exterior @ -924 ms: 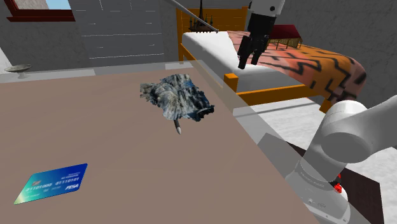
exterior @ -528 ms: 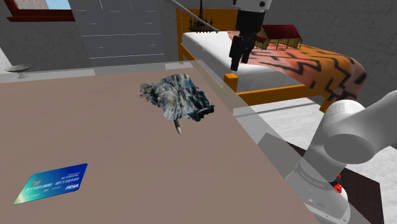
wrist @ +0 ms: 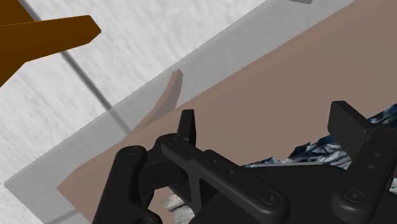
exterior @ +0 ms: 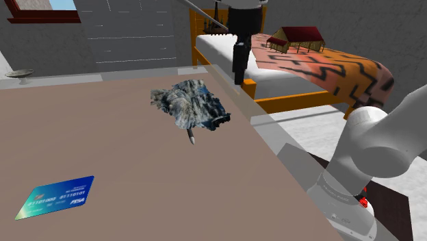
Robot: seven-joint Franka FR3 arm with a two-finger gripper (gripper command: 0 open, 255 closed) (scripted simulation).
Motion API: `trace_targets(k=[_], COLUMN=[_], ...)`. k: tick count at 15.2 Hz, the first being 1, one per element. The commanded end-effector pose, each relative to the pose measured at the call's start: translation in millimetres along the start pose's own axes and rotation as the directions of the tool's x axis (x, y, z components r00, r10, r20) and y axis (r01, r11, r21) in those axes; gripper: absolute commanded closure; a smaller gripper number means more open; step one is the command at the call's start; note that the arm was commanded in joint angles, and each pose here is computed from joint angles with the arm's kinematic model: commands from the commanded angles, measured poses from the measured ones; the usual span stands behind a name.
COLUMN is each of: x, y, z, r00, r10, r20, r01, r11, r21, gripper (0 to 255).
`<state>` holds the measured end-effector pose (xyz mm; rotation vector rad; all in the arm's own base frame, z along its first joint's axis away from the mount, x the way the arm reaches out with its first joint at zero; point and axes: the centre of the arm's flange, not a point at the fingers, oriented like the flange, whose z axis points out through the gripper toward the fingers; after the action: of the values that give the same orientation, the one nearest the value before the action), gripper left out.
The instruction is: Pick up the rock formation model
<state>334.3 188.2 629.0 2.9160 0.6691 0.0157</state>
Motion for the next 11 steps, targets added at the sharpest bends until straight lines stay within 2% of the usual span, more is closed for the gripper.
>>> trace_targets(k=[1, 3, 5, 7, 9, 11], x=[8, 13, 16, 15, 13, 13], y=[-32, -64, -95, -127, -158, -159], z=[-4, -7, -9, -10, -10, 1], r00=[0.996, 0.984, 0.965, 0.938, 0.905, 0.905], r10=[-0.088, -0.172, -0.255, -0.334, -0.41, -0.41], r20=[0.019, 0.04, 0.063, 0.089, 0.116, 0.116], r01=[0.088, 0.174, 0.259, 0.343, 0.423, 0.423], r11=[0.996, 0.983, 0.962, 0.933, 0.897, 0.897], r21=[-0.031, -0.059, -0.086, -0.11, -0.132, -0.132], gripper=[0, 0, 0, 0, 0, 0])
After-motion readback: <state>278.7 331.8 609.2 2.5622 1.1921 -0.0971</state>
